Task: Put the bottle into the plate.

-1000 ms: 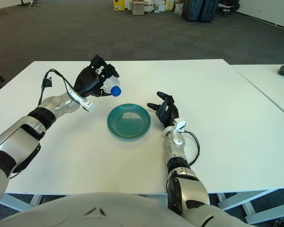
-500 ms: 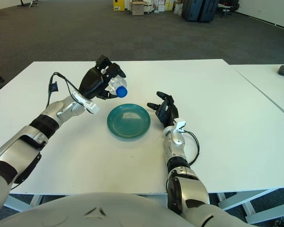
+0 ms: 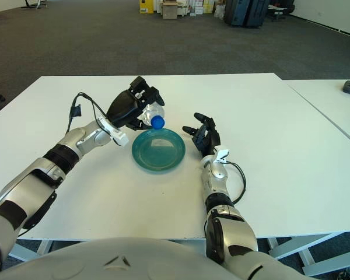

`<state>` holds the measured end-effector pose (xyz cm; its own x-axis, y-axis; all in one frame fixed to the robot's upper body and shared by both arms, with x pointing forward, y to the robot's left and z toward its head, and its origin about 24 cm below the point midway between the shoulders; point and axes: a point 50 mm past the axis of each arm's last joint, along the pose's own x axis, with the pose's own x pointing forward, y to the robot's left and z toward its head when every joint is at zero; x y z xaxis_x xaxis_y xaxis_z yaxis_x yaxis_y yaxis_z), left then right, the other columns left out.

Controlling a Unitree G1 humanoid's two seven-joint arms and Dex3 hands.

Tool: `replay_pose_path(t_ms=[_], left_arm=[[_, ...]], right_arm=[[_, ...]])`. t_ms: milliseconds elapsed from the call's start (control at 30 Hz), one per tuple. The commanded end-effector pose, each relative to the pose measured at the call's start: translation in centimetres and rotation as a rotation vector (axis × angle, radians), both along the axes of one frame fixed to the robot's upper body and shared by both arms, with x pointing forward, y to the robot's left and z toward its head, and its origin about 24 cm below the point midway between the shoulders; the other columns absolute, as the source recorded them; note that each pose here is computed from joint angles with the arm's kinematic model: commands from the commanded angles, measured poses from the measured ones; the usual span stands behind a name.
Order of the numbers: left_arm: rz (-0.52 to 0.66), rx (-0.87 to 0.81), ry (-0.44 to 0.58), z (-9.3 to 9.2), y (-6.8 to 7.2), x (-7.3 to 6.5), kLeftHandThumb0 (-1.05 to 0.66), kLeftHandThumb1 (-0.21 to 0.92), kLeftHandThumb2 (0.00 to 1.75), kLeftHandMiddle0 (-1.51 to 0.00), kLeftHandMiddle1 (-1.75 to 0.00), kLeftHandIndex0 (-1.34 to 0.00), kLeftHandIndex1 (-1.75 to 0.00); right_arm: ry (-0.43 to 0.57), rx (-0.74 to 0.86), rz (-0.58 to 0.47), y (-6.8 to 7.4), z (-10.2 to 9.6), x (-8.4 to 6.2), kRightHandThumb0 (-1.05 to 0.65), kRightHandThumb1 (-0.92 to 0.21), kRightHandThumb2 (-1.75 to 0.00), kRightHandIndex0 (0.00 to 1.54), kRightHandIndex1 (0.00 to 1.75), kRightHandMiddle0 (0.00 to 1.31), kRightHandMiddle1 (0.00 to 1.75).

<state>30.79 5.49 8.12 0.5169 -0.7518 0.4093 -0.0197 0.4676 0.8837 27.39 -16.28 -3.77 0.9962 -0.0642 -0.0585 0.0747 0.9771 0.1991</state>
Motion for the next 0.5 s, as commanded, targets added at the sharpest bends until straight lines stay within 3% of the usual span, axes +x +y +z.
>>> replay_pose_path(t_ms=[0, 167, 467], left_arm=[[-0.034, 0.057, -0.036, 0.1, -1.0, 0.2, -0.44, 0.38, 1.23, -1.13, -1.75, -0.55, -1.75], [-0.062, 0.123, -0.05, -1.4, -1.7, -0.3, -0.45, 0.37, 1.24, -1.12, -1.75, -0.56, -1.75], [-0.108, 0.146, -0.046, -2.0, -2.0, -0.8, -0.44, 0.38, 1.23, -1.11, -1.75, -0.55, -1.75]], right_arm=[[0.153, 0.056, -0.028, 0.5, -3.0, -2.5, -0.88, -0.92, -1.1, 0.67, 0.57, 0.17, 0.93], [0.149, 0.063, -0.042, 0.6, -3.0, -2.6, -0.89, -0.92, -1.09, 0.65, 0.56, 0.17, 0.94], [0.135, 0.056, -0.044, 0.7, -2.9, -2.8, -0.9, -0.92, -1.1, 0.6, 0.59, 0.19, 0.92]])
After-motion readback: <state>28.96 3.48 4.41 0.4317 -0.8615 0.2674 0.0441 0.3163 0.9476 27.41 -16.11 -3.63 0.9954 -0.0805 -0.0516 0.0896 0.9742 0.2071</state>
